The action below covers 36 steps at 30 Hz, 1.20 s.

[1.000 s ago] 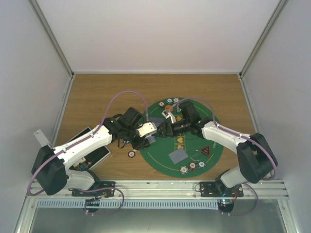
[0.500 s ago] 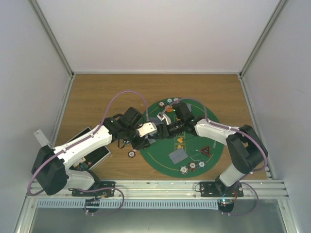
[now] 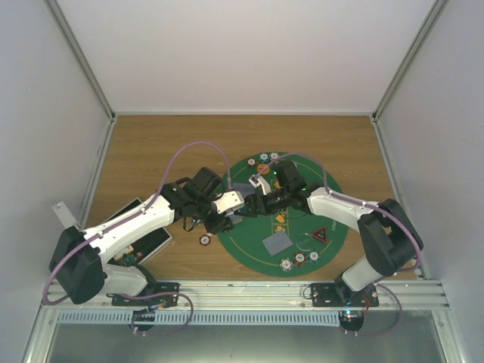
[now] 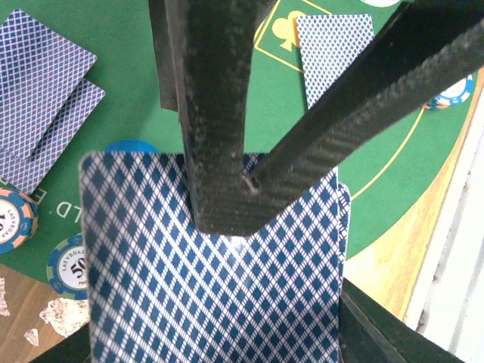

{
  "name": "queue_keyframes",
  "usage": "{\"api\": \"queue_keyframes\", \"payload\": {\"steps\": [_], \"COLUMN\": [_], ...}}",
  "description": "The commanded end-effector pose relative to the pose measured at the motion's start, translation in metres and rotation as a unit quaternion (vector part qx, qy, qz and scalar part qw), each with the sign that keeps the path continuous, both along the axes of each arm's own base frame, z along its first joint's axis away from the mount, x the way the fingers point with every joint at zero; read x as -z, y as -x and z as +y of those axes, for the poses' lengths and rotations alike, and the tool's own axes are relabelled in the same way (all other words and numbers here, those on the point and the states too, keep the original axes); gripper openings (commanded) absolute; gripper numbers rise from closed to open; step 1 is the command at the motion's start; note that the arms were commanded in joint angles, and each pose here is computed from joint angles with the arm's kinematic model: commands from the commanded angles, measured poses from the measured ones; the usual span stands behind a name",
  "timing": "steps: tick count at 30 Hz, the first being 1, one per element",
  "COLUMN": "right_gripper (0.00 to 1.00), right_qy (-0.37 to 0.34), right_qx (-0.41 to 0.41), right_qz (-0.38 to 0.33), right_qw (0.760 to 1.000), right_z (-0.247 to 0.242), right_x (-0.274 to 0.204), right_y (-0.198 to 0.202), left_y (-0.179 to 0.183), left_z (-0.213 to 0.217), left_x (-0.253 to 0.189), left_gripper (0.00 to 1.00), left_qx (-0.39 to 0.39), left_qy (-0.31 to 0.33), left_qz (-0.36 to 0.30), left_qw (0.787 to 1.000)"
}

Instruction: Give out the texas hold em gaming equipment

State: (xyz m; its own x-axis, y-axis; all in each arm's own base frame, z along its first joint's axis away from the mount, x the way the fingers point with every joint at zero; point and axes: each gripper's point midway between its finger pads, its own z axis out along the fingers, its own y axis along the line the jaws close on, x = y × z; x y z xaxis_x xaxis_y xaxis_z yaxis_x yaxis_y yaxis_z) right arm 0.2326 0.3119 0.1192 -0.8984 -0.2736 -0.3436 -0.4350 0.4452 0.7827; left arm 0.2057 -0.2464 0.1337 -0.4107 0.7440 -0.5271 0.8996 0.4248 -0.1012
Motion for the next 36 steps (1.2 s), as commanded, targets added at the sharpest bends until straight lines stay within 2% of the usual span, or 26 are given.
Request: {"api": "queue_keyframes", "payload": {"steps": [1, 6, 7, 11, 15, 22, 26, 31, 36], "right_gripper": [0.92, 0.91, 0.88, 0.64, 0.44, 0.24, 0.16, 0.01, 0.01], "right_qy": [0.026, -0.015, -0.028, -0.064, -0.060, -0.060, -0.061, -0.060, -0.059], "right_qx": [0.028, -0.002, -0.013, -0.040, -0.041, -0.035, -0.034, -0.036, -0.020], "right_qz": [-0.010, -0.014, -0.011, 0.001, -0.008, -0.011, -0.015, -0.012, -0.025], "right_qw": [0.999, 1.000, 0.999, 0.997, 0.997, 0.998, 0.997, 0.997, 0.998], "right_z": [-0.015, -0.008, -0.005, 0.001, 0.000, -0.003, -0.004, -0.005, -0.008], "right_x": [0.008, -0.009, -0.014, -0.030, -0.037, -0.043, -0.047, -0.047, -0.056], "right_y": [-0.004, 0.002, 0.005, 0.014, 0.013, 0.016, 0.017, 0.018, 0.013], "left_y": [-0.004, -0.003, -0.003, -0.004, -0.004, -0.004, -0.004, -0.004, -0.005], "left_z": [-0.008, -0.008, -0.008, -0.008, -0.008, -0.009, -0.009, -0.009, -0.007], "left_x": [-0.012, -0.012, -0.012, -0.011, -0.011, -0.011, -0.010, -0.012, -0.011], "left_gripper": [0.53, 0.53, 0.53, 0.53, 0.53, 0.53, 0.53, 0.53, 0.53], "left_qx": [0.009, 0.011, 0.011, 0.010, 0.010, 0.011, 0.011, 0.011, 0.007], "left_qy": [0.022, 0.023, 0.023, 0.022, 0.023, 0.023, 0.022, 0.022, 0.019], "left_qz": [-0.021, -0.020, -0.020, -0.019, -0.019, -0.018, -0.017, -0.018, -0.022], "left_qw": [0.999, 0.999, 0.999, 1.000, 1.000, 1.000, 1.000, 1.000, 1.000]}}
